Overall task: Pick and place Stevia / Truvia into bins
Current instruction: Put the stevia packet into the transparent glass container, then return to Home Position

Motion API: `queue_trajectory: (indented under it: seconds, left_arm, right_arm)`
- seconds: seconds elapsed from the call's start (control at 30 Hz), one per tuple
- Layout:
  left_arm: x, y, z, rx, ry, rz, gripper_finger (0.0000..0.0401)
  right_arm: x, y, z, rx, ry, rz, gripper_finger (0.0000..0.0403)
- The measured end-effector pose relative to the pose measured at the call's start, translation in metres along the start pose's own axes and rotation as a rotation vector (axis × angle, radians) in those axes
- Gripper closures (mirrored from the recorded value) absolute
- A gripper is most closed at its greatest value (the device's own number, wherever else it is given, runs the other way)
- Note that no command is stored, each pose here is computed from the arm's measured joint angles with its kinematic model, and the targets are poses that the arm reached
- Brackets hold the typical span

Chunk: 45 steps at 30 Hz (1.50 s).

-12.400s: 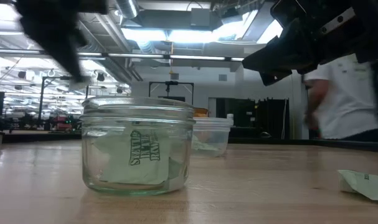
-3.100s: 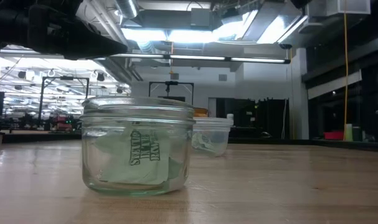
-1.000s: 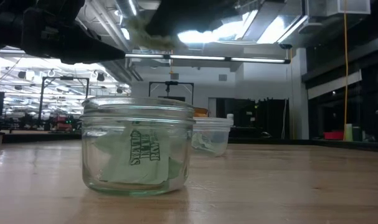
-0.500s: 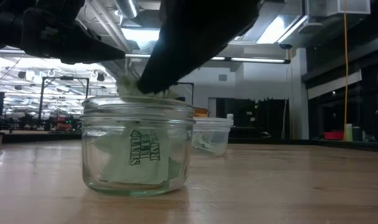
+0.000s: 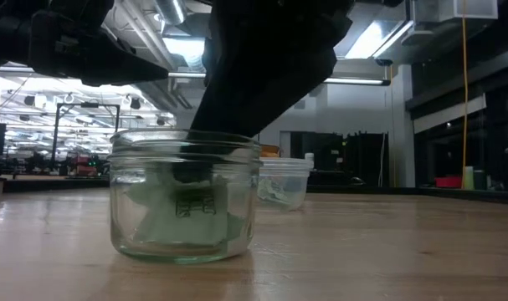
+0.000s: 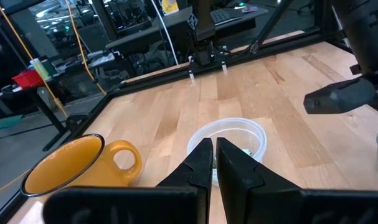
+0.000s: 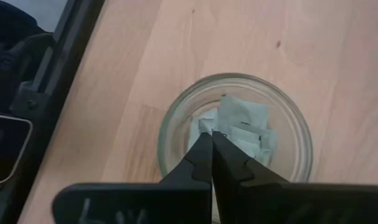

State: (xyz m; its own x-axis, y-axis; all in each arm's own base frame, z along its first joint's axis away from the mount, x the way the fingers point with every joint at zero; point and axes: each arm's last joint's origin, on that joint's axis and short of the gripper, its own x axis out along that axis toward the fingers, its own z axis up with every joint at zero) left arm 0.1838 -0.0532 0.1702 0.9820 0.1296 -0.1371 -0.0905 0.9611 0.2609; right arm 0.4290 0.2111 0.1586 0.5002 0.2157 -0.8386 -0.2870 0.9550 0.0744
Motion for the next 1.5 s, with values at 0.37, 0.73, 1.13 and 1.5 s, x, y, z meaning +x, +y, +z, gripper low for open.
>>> queue_trajectory:
  seconds: [0.37, 0.73, 1.13, 1.5]
  left_arm:
    - [0.0, 0.0, 0.0, 0.0, 0.0, 0.0, 0.0384]
    - [0.0, 0.0, 0.0, -0.002, 0.0, 0.0, 0.0384]
    - [0.0, 0.0, 0.0, 0.001, 0.004, -0.001, 0.0384]
    - [0.0, 0.0, -0.001, 0.003, 0.005, -0.002, 0.0384]
  right_arm:
    - [0.0, -0.003, 0.001, 0.054, -0.001, 0.0, 0.0384]
    - [-0.005, -0.008, 0.004, 0.067, -0.017, -0.003, 0.0319]
    - [-0.057, -0.004, 0.029, -0.043, -0.102, 0.032, 0.0318]
    - [-0.122, -0.003, 0.029, -0.071, -0.095, -0.077, 0.0394]
